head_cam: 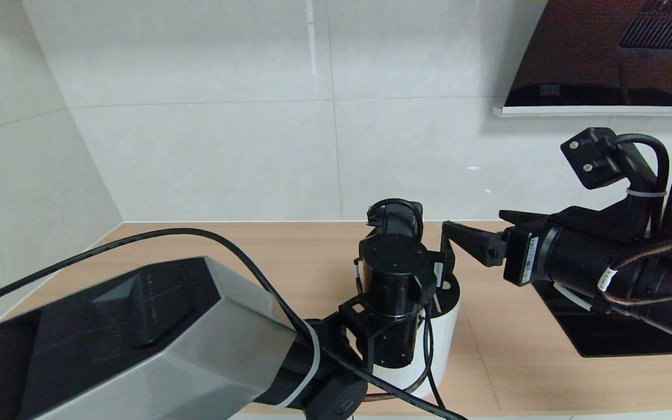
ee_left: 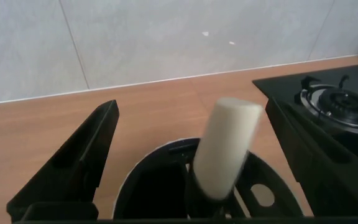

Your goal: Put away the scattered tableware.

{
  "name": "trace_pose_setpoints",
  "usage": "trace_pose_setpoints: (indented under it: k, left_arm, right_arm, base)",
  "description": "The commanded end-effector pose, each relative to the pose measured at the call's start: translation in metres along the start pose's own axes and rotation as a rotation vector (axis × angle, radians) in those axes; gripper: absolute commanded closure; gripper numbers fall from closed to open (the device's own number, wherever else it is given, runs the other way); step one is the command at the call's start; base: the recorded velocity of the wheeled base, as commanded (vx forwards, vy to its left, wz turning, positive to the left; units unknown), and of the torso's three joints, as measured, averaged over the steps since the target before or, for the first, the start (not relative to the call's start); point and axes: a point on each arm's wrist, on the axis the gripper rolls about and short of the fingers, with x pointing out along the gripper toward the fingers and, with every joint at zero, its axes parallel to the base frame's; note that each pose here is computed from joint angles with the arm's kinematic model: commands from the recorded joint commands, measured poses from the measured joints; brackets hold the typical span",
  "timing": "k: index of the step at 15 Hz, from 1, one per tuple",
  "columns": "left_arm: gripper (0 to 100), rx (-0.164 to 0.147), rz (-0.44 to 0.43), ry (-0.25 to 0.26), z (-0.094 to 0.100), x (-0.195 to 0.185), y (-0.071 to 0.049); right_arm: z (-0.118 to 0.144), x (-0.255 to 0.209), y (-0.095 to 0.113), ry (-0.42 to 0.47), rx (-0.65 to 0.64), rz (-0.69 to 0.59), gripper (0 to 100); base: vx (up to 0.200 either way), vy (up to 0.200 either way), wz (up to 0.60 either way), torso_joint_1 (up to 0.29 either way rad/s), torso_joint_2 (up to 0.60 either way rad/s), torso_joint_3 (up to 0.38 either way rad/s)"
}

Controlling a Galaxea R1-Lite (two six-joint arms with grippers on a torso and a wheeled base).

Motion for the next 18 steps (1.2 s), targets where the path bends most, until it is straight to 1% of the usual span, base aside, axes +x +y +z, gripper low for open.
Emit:
trace_pose_setpoints:
  k: [1,2,3,4,5,6,7,8,9,10,12,13,14,15,16,17,18]
  left_arm:
    - [0,-0.024,-0.003,-0.027,0.011,-0.003,0.0]
    - [0,-0.069,-0.012,-0.086,0.036,-0.009,0.002]
    - [0,-0.124,-0.02,-0.155,0.068,-0.02,0.008]
    - [0,-0.163,-0.044,-0.194,0.092,-0.033,0.017]
    - [0,-0.183,-0.092,-0.215,0.109,-0.047,0.027]
    - [0,-0.182,-0.148,-0.225,0.121,-0.064,0.042]
    - [0,-0.178,-0.178,-0.224,0.125,-0.074,0.05]
    - [0,-0.149,-0.212,-0.21,0.129,-0.104,0.082]
    - [0,-0.149,-0.212,-0.21,0.129,-0.104,0.082]
    - [0,-0.123,-0.171,-0.203,0.135,-0.142,0.131]
    - [0,-0.097,-0.066,-0.181,0.135,-0.174,0.172]
    - [0,-0.09,-0.037,-0.173,0.133,-0.185,0.182]
    - [0,-0.08,0.019,-0.163,0.128,-0.213,0.203]
    - [0,-0.076,0.034,-0.164,0.124,-0.235,0.212]
    - [0,-0.076,0.039,-0.164,0.122,-0.247,0.216]
    - [0,-0.075,0.063,-0.168,0.117,-0.28,0.228]
    - [0,-0.067,0.107,-0.16,0.113,-0.296,0.236]
  right_arm:
    - [0.0,0.0,0.0,0.001,0.0,0.0,0]
    - [0.0,0.0,0.0,-0.001,0.0,0.001,0]
    - [0.001,0.0,0.0,-0.005,0.001,0.001,0]
    - [0.002,-0.001,-0.001,-0.009,0.002,-0.001,0]
    - [0.002,-0.001,-0.001,-0.009,0.002,-0.004,0]
    - [0.002,-0.001,-0.004,-0.01,0.003,-0.013,0]
    - [0.003,0.0,-0.006,-0.014,0.005,-0.022,0]
    - [0.005,0.003,-0.02,-0.023,0.012,-0.078,0]
    - [0.005,0.003,-0.02,-0.023,0.012,-0.078,0]
    - [0.008,0.002,-0.036,-0.03,0.023,-0.107,0]
    - [-0.006,-0.006,-0.055,0.003,0.028,-0.18,0]
    - [-0.009,-0.013,-0.063,-0.002,0.033,-0.219,0]
    - [-0.02,-0.041,-0.08,-0.031,0.044,-0.304,0]
    - [-0.03,-0.067,-0.091,-0.052,0.052,-0.364,0]
    - [-0.036,-0.08,-0.095,-0.061,0.056,-0.395,0]
    - [-0.05,-0.117,-0.099,-0.103,0.061,-0.45,0]
    - [-0.056,-0.135,-0.096,-0.138,0.059,-0.456,0]
  base:
    - [0.0,0.0,0.0,0.0,0.0,0.0]
    - [0.0,0.0,0.0,0.0,0.0,0.0]
    - [0.0,0.0,0.0,0.0,0.0,0.0]
    - [0.0,0.0,0.0,0.0,0.0,0.0]
    - [0.0,0.0,0.0,0.0,0.0,0.0]
    - [0.0,0.0,0.0,0.0,0.0,0.0]
    - [0.0,0.0,0.0,0.0,0.0,0.0]
    - [0.0,0.0,0.0,0.0,0.0,0.0]
    - [0.0,0.0,0.0,0.0,0.0,0.0]
    - [0.0,0.0,0.0,0.0,0.0,0.0]
    - [0.0,0.0,0.0,0.0,0.0,0.0]
    - [0.0,0.0,0.0,0.0,0.0,0.0]
    - [0.0,0.0,0.0,0.0,0.0,0.0]
    - [0.0,0.0,0.0,0.0,0.0,0.0]
    - [0.0,0.0,0.0,0.0,0.0,0.0]
    - [0.0,0.0,0.0,0.0,0.0,0.0]
    - [0.0,0.0,0.0,0.0,0.0,0.0]
